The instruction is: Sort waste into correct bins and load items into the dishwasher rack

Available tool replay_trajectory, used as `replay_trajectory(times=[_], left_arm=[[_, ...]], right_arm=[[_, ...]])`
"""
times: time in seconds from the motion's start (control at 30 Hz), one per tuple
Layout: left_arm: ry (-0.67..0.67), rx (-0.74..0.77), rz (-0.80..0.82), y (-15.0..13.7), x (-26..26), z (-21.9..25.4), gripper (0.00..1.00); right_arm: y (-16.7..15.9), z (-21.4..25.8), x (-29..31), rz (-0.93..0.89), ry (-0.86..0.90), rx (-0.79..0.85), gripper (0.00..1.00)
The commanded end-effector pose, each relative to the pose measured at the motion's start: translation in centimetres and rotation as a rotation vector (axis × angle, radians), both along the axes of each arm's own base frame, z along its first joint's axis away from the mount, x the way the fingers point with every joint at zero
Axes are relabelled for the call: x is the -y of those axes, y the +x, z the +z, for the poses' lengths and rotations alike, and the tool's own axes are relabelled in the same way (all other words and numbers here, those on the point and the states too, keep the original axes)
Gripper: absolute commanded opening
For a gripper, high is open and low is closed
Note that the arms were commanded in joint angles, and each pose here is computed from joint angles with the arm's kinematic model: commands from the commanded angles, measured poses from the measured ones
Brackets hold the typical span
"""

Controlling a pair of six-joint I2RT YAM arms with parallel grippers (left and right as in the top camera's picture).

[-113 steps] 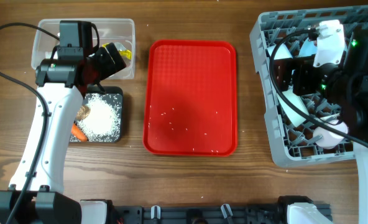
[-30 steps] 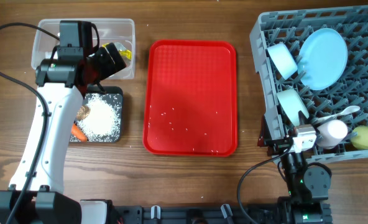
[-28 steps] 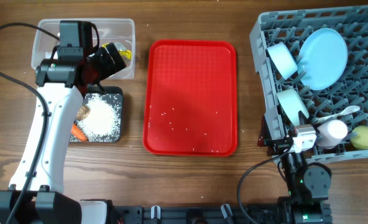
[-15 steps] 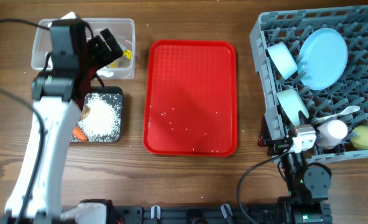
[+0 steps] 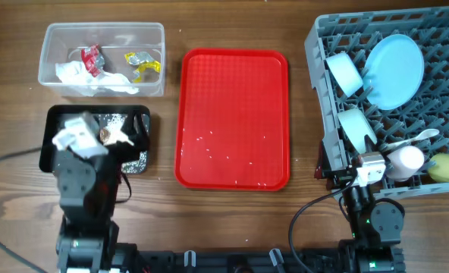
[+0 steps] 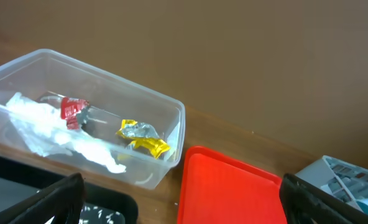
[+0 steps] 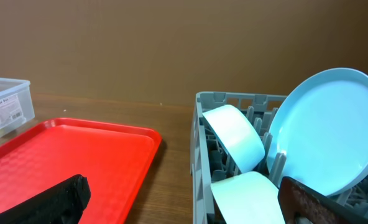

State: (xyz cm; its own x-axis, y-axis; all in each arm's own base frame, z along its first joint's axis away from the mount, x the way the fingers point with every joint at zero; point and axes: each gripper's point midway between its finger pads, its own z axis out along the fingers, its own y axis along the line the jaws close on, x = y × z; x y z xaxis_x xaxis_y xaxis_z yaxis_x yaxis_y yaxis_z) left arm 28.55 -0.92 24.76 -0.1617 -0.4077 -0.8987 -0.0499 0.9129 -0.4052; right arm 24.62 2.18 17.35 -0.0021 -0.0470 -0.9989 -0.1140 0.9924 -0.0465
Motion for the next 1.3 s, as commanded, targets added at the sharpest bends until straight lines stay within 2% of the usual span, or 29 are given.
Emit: replay_trajectory(times=[0.0,0.23,0.57,0.73,0.87,1.27], left_arm=[[0.013,0.031,0.021,-1.5,-0.8,-1.7,1.0],[0.038,0.186,0.073,-2.7,-2.2,-2.9,1.0],[0.064,0.257,0.056,-4.0,-1.7,-5.1,1.0],[0.064,0.247,0.061,-4.0,-1.6,-5.3,1.0],[0.073,0.098,0.052,-4.0,-1.6,-9.0,1.0],[0.089,0.1,0.042,-3.9,-1.5,-8.9,1.0]], right_arm=[[0.0,0.3,0.0,-0.002,-0.005,0.013,1.0],[0.0,0.3,0.0,-0.002,-0.005,0.013,1.0],[0.0,0.3,0.0,-0.002,-0.005,0.013,1.0],[0.0,0.3,0.0,-0.002,-0.005,0.013,1.0],[0.0,0.3,0.0,-0.002,-0.005,0.013,1.0],[0.0,0.3,0.0,-0.002,-0.005,0.013,1.0]])
